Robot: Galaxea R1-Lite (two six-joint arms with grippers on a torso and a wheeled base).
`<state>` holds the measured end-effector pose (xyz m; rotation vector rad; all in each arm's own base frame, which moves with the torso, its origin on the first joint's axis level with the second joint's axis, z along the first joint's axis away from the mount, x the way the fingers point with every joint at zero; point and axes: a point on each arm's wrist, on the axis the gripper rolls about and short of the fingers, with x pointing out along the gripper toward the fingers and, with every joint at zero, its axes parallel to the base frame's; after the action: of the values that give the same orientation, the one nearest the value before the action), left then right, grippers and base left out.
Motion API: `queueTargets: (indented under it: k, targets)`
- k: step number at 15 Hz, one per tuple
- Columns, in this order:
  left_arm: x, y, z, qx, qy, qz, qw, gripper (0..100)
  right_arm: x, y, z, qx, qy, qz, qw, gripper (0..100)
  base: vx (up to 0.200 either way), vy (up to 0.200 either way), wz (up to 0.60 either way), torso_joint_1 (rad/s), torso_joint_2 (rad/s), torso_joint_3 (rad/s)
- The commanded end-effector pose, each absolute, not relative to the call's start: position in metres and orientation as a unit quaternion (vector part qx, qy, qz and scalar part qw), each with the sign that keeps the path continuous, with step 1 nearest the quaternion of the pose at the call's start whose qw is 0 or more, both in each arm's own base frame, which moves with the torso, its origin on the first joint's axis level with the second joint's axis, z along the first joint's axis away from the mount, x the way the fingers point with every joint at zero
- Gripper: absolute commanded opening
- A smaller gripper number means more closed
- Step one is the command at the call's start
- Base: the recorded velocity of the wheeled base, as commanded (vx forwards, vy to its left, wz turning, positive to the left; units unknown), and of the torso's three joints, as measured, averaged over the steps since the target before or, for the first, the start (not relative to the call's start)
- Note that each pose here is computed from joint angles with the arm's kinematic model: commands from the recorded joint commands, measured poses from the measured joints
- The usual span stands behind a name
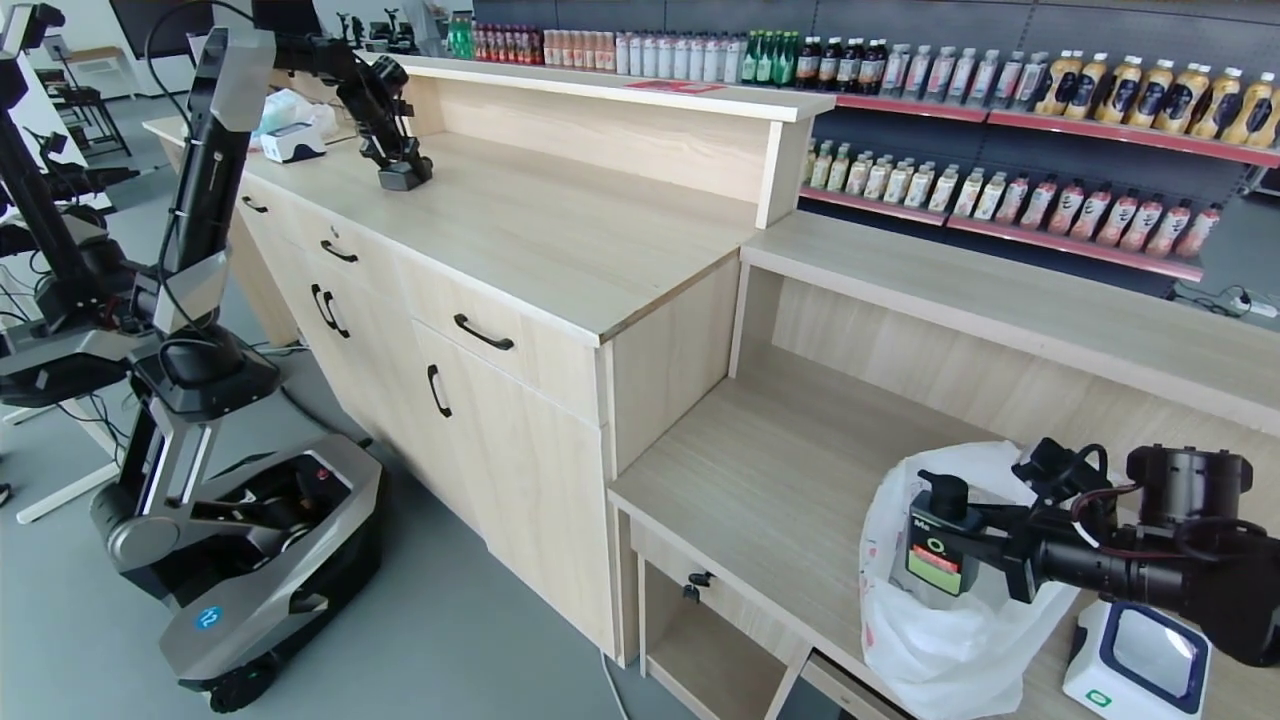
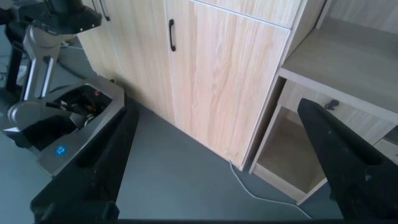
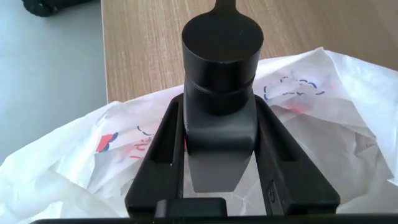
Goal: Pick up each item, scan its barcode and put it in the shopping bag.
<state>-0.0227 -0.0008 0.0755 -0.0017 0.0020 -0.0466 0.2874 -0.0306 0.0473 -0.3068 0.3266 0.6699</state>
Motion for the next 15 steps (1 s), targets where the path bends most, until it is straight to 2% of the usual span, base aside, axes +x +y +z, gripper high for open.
queueTargets:
  k: [1,8,15]
  targets:
    - [-0.023,-0.001,0.076,-0.002,0.001,-0.024,1.0,100,0.292,-0.031,0.034,-0.135,0.17,0.342,0.914,0,0.0,0.0,0.0,0.0,0.0,0.0]
    - [-0.023,-0.001,0.076,-0.002,0.001,-0.023,1.0,100,0.301,-0.033,-0.003,-0.133,0.167,0.377,0.901,0,0.0,0.0,0.0,0.0,0.0,0.0]
    - [-0.023,-0.001,0.076,-0.002,0.001,-0.023,1.0,100,0.306,-0.037,-0.015,-0.129,0.168,0.377,0.902,0,0.0,0.0,0.0,0.0,0.0,0.0]
